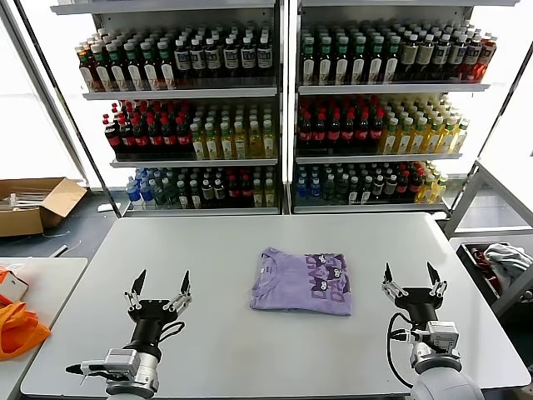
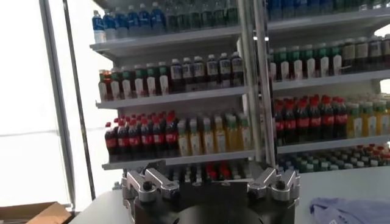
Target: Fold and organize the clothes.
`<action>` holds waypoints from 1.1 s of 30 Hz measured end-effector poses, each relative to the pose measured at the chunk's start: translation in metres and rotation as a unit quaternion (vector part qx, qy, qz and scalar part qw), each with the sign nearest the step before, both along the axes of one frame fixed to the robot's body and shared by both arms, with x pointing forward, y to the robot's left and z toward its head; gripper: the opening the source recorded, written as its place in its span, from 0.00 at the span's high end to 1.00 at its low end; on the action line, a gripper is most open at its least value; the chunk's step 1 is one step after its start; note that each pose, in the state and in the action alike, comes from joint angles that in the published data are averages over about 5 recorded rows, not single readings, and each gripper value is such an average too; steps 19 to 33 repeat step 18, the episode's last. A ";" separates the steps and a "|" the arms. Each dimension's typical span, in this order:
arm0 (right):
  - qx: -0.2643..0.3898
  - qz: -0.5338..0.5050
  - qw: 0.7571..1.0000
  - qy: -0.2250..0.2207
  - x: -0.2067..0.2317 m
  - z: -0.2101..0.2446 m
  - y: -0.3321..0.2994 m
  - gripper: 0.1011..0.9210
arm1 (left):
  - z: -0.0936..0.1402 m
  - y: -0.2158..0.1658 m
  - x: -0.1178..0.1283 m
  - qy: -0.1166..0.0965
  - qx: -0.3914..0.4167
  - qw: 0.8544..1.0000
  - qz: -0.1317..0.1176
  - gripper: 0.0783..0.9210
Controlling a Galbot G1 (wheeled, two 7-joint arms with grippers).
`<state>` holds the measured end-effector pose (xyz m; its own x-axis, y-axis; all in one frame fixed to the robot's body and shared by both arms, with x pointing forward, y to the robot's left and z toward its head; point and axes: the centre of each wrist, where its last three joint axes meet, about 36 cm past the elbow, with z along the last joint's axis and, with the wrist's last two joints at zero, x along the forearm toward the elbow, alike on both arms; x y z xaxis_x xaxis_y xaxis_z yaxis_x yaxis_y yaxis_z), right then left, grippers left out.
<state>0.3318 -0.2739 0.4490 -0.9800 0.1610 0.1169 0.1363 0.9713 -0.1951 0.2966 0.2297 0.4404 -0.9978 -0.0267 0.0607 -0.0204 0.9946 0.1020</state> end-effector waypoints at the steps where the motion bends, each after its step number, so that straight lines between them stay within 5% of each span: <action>1: 0.000 0.000 1.000 0.000 0.000 0.000 0.000 0.12 | 0.000 0.000 0.000 0.000 0.002 1.000 -0.002 0.12; 33: -0.010 0.000 1.000 0.007 0.008 0.000 -0.009 0.12 | 0.004 0.005 -0.001 -0.002 -0.002 1.000 -0.011 0.12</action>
